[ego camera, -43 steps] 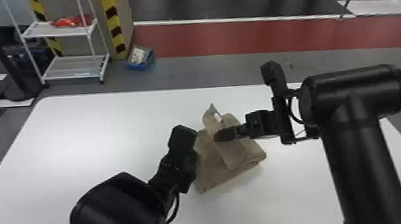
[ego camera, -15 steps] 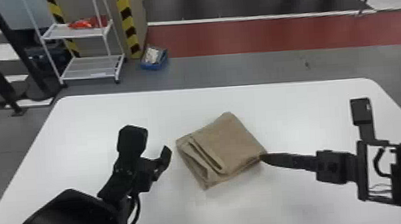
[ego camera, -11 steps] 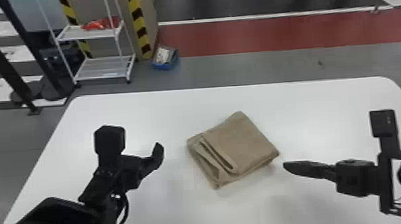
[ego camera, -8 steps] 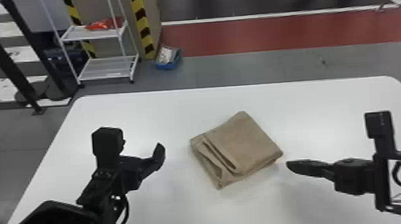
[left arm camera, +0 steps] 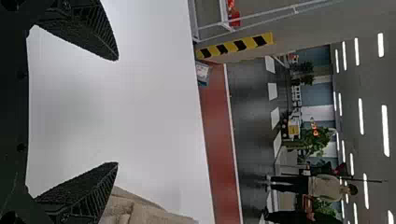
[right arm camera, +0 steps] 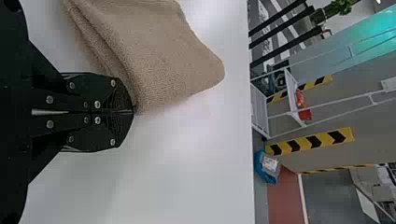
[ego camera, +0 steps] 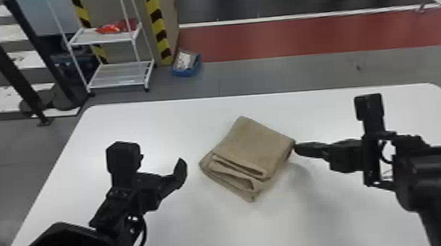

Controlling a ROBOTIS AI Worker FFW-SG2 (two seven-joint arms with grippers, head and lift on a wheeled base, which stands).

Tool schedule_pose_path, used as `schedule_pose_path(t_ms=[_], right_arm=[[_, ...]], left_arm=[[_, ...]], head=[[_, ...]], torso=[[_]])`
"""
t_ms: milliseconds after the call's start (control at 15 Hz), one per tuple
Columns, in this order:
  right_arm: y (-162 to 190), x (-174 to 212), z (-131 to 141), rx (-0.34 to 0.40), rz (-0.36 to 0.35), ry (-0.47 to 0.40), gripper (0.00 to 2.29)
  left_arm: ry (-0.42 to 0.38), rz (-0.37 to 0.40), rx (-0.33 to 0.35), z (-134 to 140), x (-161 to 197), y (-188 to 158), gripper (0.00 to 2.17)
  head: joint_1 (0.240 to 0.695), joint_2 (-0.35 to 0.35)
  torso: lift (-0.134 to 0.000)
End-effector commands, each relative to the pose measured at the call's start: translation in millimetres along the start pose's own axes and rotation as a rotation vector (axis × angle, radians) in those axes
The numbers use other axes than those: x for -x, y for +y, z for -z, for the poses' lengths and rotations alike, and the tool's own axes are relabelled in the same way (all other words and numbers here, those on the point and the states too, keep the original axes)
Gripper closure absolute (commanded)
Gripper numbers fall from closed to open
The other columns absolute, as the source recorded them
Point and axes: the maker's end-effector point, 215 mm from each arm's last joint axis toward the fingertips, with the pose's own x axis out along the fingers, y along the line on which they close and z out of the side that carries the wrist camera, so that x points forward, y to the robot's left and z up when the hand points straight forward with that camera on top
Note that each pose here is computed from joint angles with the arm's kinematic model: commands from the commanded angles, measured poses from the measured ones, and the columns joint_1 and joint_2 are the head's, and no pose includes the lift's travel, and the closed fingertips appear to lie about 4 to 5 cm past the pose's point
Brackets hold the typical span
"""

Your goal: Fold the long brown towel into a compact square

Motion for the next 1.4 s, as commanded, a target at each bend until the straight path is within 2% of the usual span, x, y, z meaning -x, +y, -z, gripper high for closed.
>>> schedule_pose_path(t_ms=[0, 133, 267, 333, 467, 533, 600, 800, 867, 933, 1000, 1067, 1133, 1200, 1333], right_arm=[[0, -16, -33, 0.02, -0.015, -0.047, 2.11], [-6, -13, -31, 0.027, -0.006, -0.088, 2.11], [-7, 2, -16, -0.023, -0.035, -0.114, 2.1], [-12, 22, -13, -0.051, -0.044, -0.146, 2.1], [-50, 78, -1, -0.074, 0.016, -0.181, 2.1], [-72, 111, 7, -0.078, 0.07, -0.195, 2.1], [-96, 145, 17, -0.084, 0.132, -0.211, 2.1], [-152, 216, 46, -0.165, 0.235, -0.239, 2.1], [-158, 230, 55, -0.186, 0.242, -0.247, 2.1], [-161, 244, 60, -0.198, 0.25, -0.262, 2.1], [-160, 256, 65, -0.211, 0.249, -0.277, 2.1], [-161, 267, 66, -0.221, 0.252, -0.296, 2.1], [-160, 275, 67, -0.232, 0.242, -0.316, 2.1], [-160, 281, 64, -0.241, 0.239, -0.338, 2.1], [-154, 290, 66, -0.252, 0.231, -0.349, 2.1]], left_arm=[[0.0, 0.003, 0.0, 0, -1, -2, 0.09], [-0.001, 0.006, 0.0, -1, -5, -4, 0.09], [-0.007, 0.012, -0.001, -1, -7, -5, 0.09], [-0.01, 0.015, 0.004, -2, -9, -6, 0.09], [-0.008, 0.032, 0.024, -2, -14, -8, 0.09], [-0.024, 0.038, 0.029, -7, -16, -9, 0.09], [-0.045, 0.046, 0.041, -12, -19, -10, 0.08], [-0.057, 0.061, 0.074, -12, -28, -11, 0.12], [-0.054, 0.084, 0.074, -11, -29, -17, 0.36], [-0.049, 0.115, 0.072, -9, -30, -25, 0.84], [-0.036, 0.137, 0.078, -2, -31, -30, 1.42], [-0.024, 0.138, 0.075, 5, -32, -31, 1.77], [-0.015, 0.156, 0.062, 10, -32, -38, 1.89], [-0.005, 0.176, 0.041, 16, -32, -46, 1.89], [0.005, 0.162, -0.019, 26, -32, -46, 1.89]], head=[[0.695, 0.094], [0.695, 0.098], [0.695, 0.096], [0.695, 0.09], [0.695, 0.078], [0.695, 0.064], [0.695, 0.012], [0.695, -0.093], [0.695, -0.122], [0.695, -0.154], [0.695, -0.202], [0.695, -0.224], [0.695, -0.241], [0.695, -0.252], [0.695, -0.283]], torso=[[-0.125], [-0.125], [-0.125], [-0.125], [-0.125], [-0.125], [-0.125], [-0.125], [-0.125], [-0.125], [-0.125], [-0.125], [-0.125], [-0.125], [-0.125]])
